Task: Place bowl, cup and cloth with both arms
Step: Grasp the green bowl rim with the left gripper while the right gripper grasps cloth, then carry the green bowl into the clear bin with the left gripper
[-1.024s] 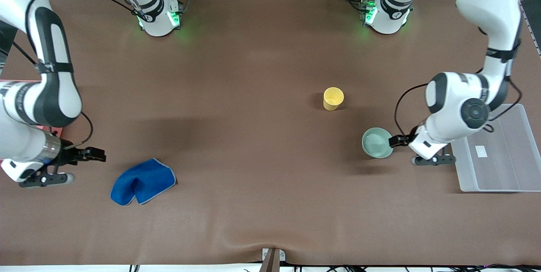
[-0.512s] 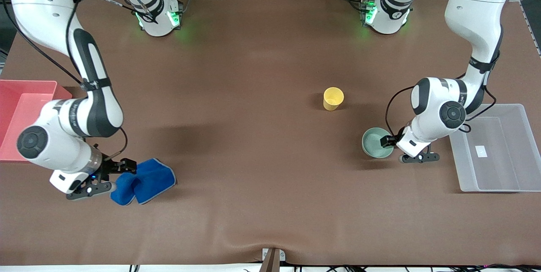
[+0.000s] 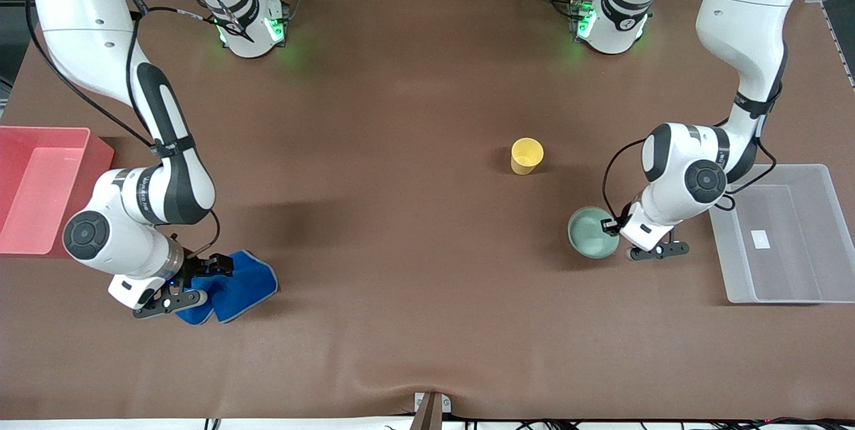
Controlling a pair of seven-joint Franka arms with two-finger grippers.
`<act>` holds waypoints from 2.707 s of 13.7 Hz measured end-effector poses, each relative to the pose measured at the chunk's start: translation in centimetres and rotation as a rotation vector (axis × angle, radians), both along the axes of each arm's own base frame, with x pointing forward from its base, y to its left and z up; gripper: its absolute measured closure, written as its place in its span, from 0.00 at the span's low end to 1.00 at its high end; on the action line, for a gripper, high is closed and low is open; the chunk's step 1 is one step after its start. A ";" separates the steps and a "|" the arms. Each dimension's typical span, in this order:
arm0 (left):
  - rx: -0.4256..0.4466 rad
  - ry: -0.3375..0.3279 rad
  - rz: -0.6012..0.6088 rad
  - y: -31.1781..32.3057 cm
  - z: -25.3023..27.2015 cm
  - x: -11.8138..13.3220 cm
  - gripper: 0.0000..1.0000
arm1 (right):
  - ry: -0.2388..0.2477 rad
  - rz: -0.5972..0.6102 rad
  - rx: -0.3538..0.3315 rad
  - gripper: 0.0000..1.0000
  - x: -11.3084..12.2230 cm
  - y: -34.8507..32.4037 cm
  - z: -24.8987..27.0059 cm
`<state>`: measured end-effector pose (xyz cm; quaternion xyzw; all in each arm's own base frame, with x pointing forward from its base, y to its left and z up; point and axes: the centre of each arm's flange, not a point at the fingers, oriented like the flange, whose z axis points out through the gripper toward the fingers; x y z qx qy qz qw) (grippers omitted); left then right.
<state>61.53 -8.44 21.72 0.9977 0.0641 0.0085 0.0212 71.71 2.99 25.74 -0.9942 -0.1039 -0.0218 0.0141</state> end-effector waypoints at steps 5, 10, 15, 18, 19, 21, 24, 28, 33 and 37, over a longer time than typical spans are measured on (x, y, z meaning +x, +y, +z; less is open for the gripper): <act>0.012 0.062 0.041 2.5 7.1 3.2 0.97 | 0.027 -0.195 0.023 0.00 -0.1 -0.2 -1.6; 0.015 0.069 0.051 9.4 15.2 4.4 0.97 | 0.055 -0.376 0.103 0.00 -0.2 -0.5 -2.9; 0.006 0.078 0.008 22.4 17.9 2.0 0.97 | 0.015 -0.415 0.107 0.00 0.2 -1.8 -3.8; -0.003 0.081 0.016 30.0 17.5 -0.3 0.97 | 0.014 -0.418 0.107 0.07 0.2 -1.8 -4.4; -0.005 0.085 0.019 32.1 17.2 -1.0 0.97 | 0.013 -0.418 0.107 0.19 0.2 -1.8 -4.4; -0.011 0.090 0.013 35.4 16.2 -2.4 0.97 | 0.013 -0.416 0.107 0.41 0.2 -1.8 -4.4; -0.021 0.097 0.013 38.2 13.7 -3.5 0.97 | 0.013 -0.411 0.108 0.75 0.2 -1.5 -4.3; -0.023 0.091 0.001 39.3 9.4 -4.4 0.97 | 0.009 -0.399 0.106 0.96 0.3 -1.2 -4.3; -0.024 0.078 -0.008 40.7 4.5 -5.4 0.97 | -0.010 -0.376 0.102 0.96 0.7 -0.4 -3.4; -0.027 0.074 -0.013 40.2 2.2 -5.5 0.97 | -0.022 -0.357 0.100 0.96 0.9 0.3 -2.1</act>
